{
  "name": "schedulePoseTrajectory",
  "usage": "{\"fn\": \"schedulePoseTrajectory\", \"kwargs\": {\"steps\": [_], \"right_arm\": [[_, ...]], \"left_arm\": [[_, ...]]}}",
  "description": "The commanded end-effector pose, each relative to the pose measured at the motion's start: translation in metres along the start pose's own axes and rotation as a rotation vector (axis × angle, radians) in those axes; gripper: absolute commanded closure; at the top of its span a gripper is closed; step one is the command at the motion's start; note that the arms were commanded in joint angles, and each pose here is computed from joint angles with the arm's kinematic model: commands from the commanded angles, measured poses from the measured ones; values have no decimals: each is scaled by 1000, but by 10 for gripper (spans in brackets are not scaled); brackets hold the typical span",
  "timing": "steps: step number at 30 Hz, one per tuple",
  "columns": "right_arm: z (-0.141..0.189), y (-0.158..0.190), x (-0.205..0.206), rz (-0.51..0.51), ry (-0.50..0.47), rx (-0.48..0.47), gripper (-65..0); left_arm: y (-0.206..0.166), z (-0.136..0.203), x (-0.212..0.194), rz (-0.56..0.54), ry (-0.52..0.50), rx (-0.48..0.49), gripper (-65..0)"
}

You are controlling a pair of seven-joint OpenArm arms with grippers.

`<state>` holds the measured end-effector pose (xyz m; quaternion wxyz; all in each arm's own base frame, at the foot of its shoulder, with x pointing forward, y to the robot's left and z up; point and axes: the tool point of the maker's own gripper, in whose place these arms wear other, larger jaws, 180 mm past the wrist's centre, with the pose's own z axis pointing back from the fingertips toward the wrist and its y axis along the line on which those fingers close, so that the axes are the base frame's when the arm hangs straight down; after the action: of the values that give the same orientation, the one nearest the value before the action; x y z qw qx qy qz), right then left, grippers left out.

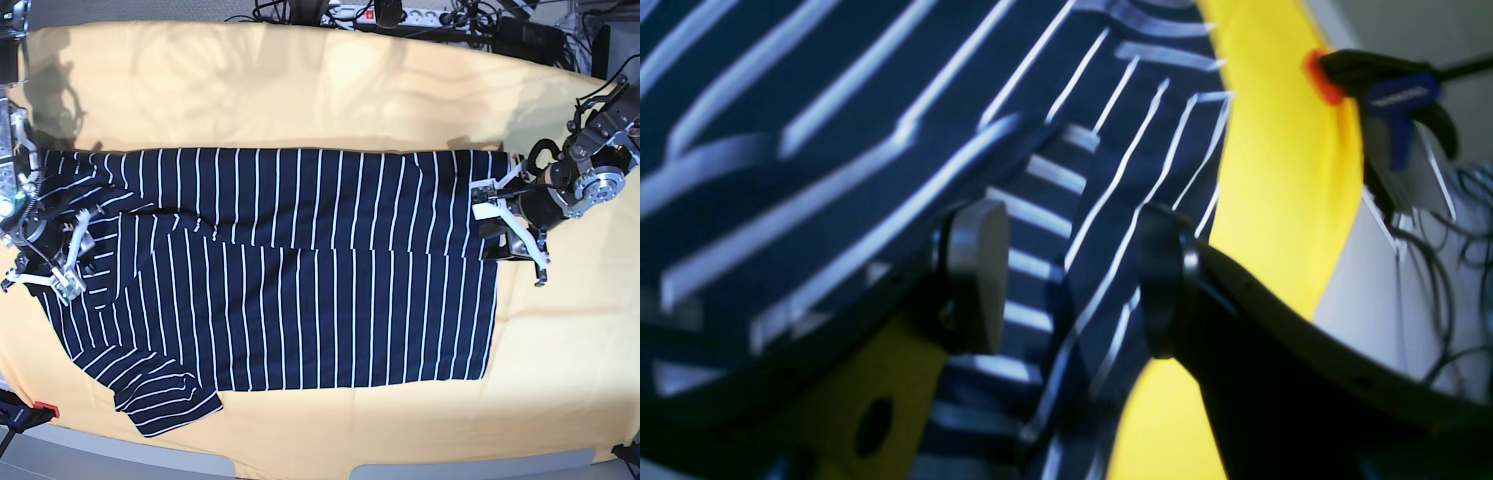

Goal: Fold the T-shirt properly
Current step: 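Lift the collar edge and fold it over toward the hem, then release the fold and reposition the left gripper at the shirt's shoulder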

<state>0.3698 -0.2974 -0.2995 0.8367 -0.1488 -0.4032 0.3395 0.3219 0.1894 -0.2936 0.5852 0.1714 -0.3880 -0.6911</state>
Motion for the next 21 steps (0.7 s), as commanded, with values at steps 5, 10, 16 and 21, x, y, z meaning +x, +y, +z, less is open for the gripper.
{"fn": "schedulePoseTrajectory", "kwargs": {"steps": [5,10,16,21], "right_arm": [[32,7,27,105,-32,114,-332],[49,20,35,188,-30,135,-332],[64,-26,34,200,-1,19,-332],[88,-73,43,111,-39,-81,-332]], "left_arm": [[-26,16,6,12,-41,-206,-241],[-66,51,35,-2,-148,-474,-242],[-80,69,38,-6,-160,-542,-356],[-100,66,24,-66,-107,-563,-367]]}}
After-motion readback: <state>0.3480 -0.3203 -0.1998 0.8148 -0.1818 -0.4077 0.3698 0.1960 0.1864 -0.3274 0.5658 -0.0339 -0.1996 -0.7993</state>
